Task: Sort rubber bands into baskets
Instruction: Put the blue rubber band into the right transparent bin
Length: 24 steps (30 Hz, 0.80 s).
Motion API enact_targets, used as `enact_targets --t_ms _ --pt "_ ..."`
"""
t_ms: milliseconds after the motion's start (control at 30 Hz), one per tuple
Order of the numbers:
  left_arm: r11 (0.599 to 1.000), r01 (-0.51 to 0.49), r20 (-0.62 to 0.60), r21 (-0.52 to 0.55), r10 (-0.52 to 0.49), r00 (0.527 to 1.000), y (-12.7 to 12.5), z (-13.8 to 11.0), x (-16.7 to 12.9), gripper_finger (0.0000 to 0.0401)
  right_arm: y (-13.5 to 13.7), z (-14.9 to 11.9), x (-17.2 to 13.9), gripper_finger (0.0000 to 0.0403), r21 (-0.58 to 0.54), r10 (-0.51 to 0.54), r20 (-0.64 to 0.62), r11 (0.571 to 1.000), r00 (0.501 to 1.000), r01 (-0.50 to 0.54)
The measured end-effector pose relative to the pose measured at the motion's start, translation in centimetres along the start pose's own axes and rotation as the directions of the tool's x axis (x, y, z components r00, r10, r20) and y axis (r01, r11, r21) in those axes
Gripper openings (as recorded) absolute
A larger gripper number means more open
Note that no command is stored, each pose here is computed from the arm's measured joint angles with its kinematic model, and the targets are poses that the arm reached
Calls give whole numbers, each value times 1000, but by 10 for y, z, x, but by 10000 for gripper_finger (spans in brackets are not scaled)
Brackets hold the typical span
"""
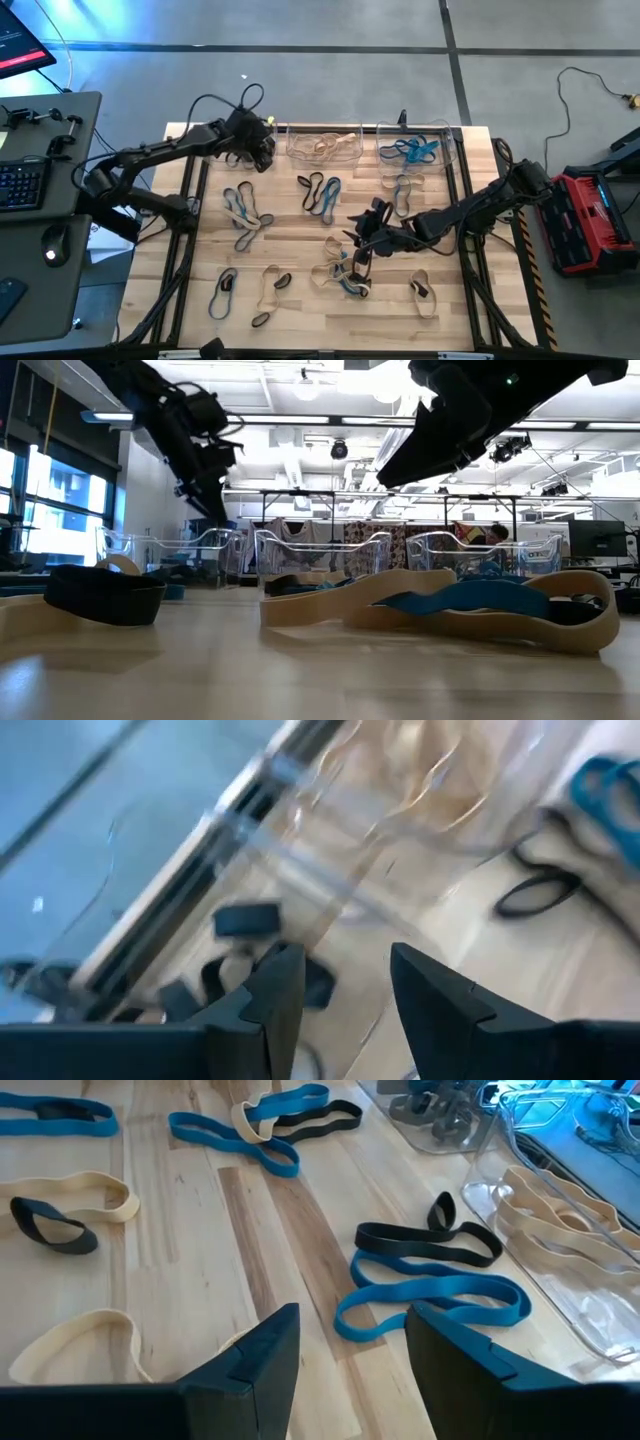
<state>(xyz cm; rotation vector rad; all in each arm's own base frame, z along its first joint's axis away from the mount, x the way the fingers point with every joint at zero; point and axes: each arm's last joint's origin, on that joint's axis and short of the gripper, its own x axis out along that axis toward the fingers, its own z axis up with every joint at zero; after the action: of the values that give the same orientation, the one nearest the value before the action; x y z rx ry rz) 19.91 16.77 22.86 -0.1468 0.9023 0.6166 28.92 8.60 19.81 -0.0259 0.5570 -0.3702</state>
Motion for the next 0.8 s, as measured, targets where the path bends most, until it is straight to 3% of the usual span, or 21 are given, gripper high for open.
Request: enact_targets --t_ms 200,433,633,800 --pt "999 44 200 -12 -40 979 -25 -21 -12 113 -5 2 4 172 19 -7 3 1000 1000 7" --pt "988 142 393 65 -157 906 -57 -49 -35 104 -13 11 11 172 40 40 32 998 999 -42" --pt "954 228 422 197 -292 858 -81 -62 -57 104 -21 18 17 172 30 56 67 998 996 -58" --pt "900 317 376 298 -416 828 -103 -71 -67 103 -24 19 19 172 38 63 67 997 996 -66"
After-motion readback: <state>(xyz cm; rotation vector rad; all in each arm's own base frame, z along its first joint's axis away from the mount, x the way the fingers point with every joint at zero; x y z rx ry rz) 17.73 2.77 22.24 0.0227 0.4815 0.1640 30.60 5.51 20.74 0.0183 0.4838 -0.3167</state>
